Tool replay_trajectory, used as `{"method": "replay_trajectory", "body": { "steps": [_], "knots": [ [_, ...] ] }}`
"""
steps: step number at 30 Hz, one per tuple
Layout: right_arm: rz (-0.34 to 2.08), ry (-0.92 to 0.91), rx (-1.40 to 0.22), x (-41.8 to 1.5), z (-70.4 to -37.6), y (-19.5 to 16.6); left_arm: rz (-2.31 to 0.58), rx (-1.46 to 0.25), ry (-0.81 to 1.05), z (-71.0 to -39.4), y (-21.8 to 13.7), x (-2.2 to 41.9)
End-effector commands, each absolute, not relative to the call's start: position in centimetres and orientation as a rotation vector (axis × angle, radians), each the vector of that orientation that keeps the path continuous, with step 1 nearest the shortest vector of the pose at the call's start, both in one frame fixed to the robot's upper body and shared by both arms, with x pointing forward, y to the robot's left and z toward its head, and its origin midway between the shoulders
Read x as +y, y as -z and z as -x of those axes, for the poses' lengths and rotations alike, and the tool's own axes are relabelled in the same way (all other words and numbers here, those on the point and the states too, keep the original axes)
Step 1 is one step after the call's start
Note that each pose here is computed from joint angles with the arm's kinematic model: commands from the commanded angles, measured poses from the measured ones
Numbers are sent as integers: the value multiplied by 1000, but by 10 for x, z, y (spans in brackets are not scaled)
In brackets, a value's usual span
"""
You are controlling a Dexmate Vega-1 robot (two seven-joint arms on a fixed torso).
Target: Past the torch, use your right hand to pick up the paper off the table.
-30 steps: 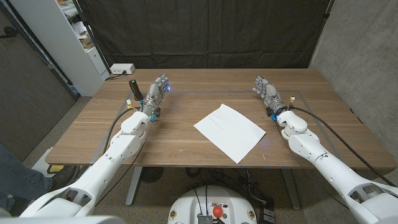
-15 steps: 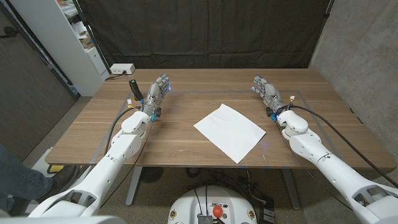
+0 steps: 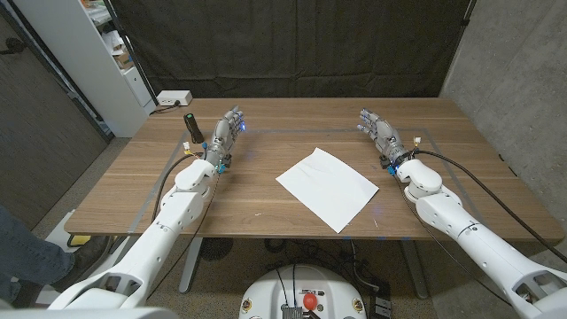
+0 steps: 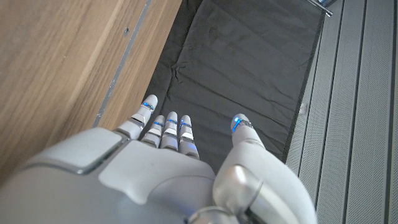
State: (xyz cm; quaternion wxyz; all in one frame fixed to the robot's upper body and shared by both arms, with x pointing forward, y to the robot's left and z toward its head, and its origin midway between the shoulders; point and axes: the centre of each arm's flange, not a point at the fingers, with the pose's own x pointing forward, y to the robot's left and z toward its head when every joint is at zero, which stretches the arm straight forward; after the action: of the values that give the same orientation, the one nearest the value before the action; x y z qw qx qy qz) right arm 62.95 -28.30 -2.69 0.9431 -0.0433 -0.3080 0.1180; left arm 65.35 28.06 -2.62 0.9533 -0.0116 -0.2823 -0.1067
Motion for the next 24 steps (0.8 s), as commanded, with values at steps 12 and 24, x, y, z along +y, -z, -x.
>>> {"method": "replay_trajectory", "body": {
  "steps": [12,24],
  "knots": [
    [211,-245,-644,-275,-609,31,18,-584,223,-652,28,276],
    [262,-249,-696,-264,-596,28,-16,-606,222,-647,23,276]
  ]
}}
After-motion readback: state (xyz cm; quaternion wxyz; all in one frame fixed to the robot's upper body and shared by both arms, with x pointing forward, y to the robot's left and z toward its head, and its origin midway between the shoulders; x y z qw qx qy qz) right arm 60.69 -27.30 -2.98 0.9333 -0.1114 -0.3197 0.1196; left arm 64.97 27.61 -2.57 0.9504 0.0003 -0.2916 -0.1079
